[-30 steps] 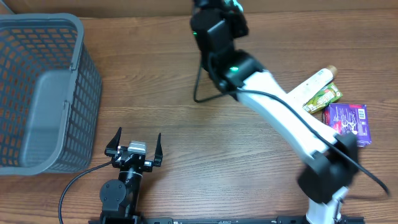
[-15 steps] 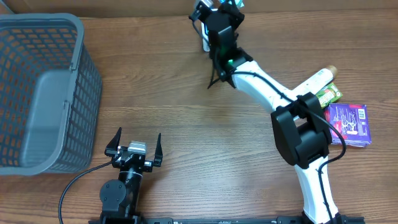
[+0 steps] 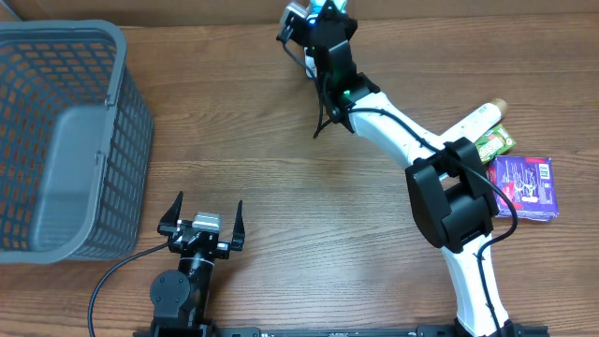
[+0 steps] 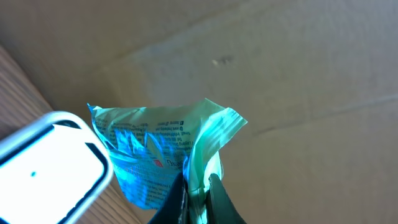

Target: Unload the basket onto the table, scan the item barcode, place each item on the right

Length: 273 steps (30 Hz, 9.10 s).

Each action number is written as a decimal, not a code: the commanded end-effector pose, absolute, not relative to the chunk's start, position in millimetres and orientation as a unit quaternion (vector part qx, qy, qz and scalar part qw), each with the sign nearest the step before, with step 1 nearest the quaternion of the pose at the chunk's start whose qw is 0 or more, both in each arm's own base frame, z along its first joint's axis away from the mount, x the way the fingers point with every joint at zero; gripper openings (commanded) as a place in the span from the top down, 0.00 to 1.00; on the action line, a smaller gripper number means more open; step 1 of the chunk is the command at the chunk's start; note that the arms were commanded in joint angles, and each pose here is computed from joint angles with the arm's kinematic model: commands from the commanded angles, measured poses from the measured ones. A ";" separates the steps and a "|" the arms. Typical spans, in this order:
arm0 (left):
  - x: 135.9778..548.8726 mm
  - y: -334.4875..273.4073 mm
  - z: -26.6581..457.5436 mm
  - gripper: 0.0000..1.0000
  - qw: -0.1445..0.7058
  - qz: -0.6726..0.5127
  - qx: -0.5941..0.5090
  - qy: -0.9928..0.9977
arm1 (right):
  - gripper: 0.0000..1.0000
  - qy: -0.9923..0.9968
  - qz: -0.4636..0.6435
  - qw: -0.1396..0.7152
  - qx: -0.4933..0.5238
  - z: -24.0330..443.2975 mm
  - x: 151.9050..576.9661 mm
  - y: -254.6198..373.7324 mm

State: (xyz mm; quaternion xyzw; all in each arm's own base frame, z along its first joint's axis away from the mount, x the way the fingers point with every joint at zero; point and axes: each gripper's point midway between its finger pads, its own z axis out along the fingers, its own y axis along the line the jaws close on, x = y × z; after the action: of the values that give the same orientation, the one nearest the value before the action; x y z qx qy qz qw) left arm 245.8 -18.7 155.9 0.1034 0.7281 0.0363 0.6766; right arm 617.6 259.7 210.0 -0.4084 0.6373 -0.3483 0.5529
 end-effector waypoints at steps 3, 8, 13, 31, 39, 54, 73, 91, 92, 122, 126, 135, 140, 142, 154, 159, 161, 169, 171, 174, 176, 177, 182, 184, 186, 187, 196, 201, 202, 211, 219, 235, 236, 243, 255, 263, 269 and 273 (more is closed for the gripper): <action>245.8 -17.3 154.5 0.00 0.676 0.037 0.100 0.729 | 0.96 0.634 -0.341 0.570 -0.397 227.2 617.8 262.0; 245.8 -17.3 154.5 0.00 0.676 0.037 0.100 0.729 | 0.96 0.640 -0.351 0.561 -0.390 225.5 620.1 252.2; 245.8 -17.3 154.5 0.00 0.676 0.037 0.100 0.729 | 0.96 0.643 -0.354 0.560 -0.386 225.6 623.2 244.4; 245.8 -17.3 154.5 0.00 0.676 0.037 0.100 0.729 | 0.96 0.667 -0.332 0.599 -0.291 287.2 595.4 245.0; 245.8 -17.3 154.4 0.00 0.676 0.037 0.100 0.729 | 0.96 0.775 -0.156 0.565 -0.237 320.3 499.3 271.6; 245.8 -17.3 154.5 0.00 0.676 0.037 0.100 0.729 | 0.96 0.934 0.095 0.305 0.162 305.9 378.7 89.4; 245.8 -17.3 154.5 0.00 0.676 0.037 0.100 0.729 | 0.62 0.902 0.037 0.156 0.401 148.0 347.2 -67.9; 245.8 -17.3 154.5 0.00 0.676 0.037 0.100 0.729 | 0.11 0.953 0.144 0.222 0.150 288.1 302.4 12.9; 245.8 -17.3 154.5 0.00 0.676 0.037 0.100 0.729 | 0.10 0.952 0.149 0.226 0.142 293.3 295.7 19.1; 245.8 -17.3 154.5 0.00 0.676 0.037 0.100 0.729 | 0.00 0.933 0.102 0.344 0.043 328.9 265.0 26.8; 245.8 -17.3 154.5 0.00 0.676 0.037 0.100 0.729 | 0.00 0.898 0.081 0.431 0.038 333.7 276.0 22.1; 245.8 -17.3 154.7 0.00 0.676 0.037 0.100 0.729 | 0.00 0.813 0.065 0.577 0.037 321.4 264.0 15.1; 245.8 -17.3 154.5 0.00 0.676 0.037 0.100 0.729 | 0.00 0.771 0.069 0.632 0.032 310.2 249.9 15.3; 245.8 -17.3 154.7 0.00 0.676 0.037 0.100 0.729 | 0.00 0.752 0.070 0.655 0.032 310.3 246.9 15.0; 245.8 -17.3 154.5 0.00 0.676 0.037 0.100 0.729 | 0.00 0.667 0.077 0.740 0.032 244.0 243.4 17.0; 245.8 -17.3 154.7 0.00 0.676 0.037 0.100 0.729 | 0.00 0.656 0.066 0.750 0.050 208.2 244.5 11.9; 245.8 -17.3 154.5 0.00 0.676 0.037 0.100 0.729 | 0.00 0.672 0.063 0.737 0.047 198.6 244.6 13.5; 245.8 -17.3 154.5 0.00 0.676 0.037 0.100 0.729 | 0.00 0.711 0.072 0.699 0.031 172.2 245.3 21.5; 245.8 -17.3 154.5 0.00 0.676 0.037 0.100 0.729 | 0.00 0.711 0.075 0.698 0.028 172.2 245.2 23.0; 245.8 -17.3 154.5 0.00 0.676 0.037 0.100 0.729 | 0.00 0.712 0.081 0.697 0.022 171.7 245.0 25.7; 245.8 -17.3 154.5 0.00 0.676 0.037 0.100 0.729 | 0.00 0.712 0.080 0.697 0.023 171.8 245.0 25.5; 245.8 -17.3 154.5 0.00 0.676 0.037 0.100 0.729 | 0.00 0.712 0.080 0.697 0.023 171.8 245.0 25.5; 245.8 -17.3 154.7 0.00 0.676 0.037 0.100 0.729 | 0.00 0.712 0.080 0.697 0.023 171.8 245.0 25.5; 245.8 -17.3 154.5 0.00 0.676 0.037 0.100 0.729 | 0.00 0.712 0.080 0.697 0.023 171.8 245.0 25.5; 245.8 -17.3 154.5 0.01 0.676 0.037 0.100 0.729 | 0.00 0.712 0.080 0.697 0.023 171.8 245.0 25.5; 245.8 -17.3 154.5 0.00 0.676 0.037 0.100 0.729 | 0.00 0.712 0.080 0.697 0.023 171.8 245.0 25.5; 245.8 -17.3 154.5 0.00 0.676 0.037 0.100 0.729 | 0.00 0.712 0.080 0.697 0.023 171.6 245.1 25.5; 245.8 -17.3 154.5 0.00 0.676 0.037 0.100 0.729 | 0.00 0.712 0.080 0.697 0.023 171.6 245.1 25.5; 245.8 -17.3 154.5 0.00 0.676 0.037 0.100 0.729 | 0.00 0.712 0.080 0.697 0.023 171.6 245.1 25.5; 245.8 -17.3 154.5 0.00 0.676 0.037 0.100 0.729 | 0.00 0.712 0.080 0.697 0.023 171.6 245.1 25.5; 245.8 -17.3 154.5 0.00 0.676 0.037 0.100 0.729 | 0.00 0.712 0.080 0.697 0.023 171.6 245.1 25.5; 245.8 -17.4 154.8 0.00 0.676 0.037 0.100 0.729 | 0.00 0.712 0.080 0.697 0.023 171.6 245.1 25.5; 245.8 -17.5 154.6 0.00 0.676 0.037 0.100 0.729 | 0.00 0.712 0.080 0.697 0.023 171.6 245.1 25.5; 245.8 -17.5 154.6 0.00 0.676 0.037 0.100 0.729 | 0.00 0.712 0.080 0.697 0.023 171.6 245.1 25.6; 245.8 -17.5 154.6 0.01 0.676 0.037 0.100 0.729 | 0.00 0.712 0.080 0.697 0.023 171.6 245.1 25.6; 245.8 -17.5 154.6 0.00 0.676 0.037 0.100 0.729 | 0.00 0.712 0.080 0.697 0.023 171.6 245.1 25.5; 245.8 -17.5 154.6 0.00 0.676 0.037 0.100 0.729 | 0.00 0.712 0.080 0.697 0.023 171.6 245.1 25.5; 245.8 -17.5 154.6 0.00 0.676 0.037 0.100 0.729 | 0.00 0.712 0.080 0.697 0.023 171.6 245.1 25.5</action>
State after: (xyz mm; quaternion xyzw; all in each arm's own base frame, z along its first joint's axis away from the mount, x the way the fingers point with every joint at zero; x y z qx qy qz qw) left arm 245.8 -18.7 155.9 0.1034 0.7281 0.0363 0.6766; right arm 245.4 23.3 173.3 0.0264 0.7138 0.0765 0.6957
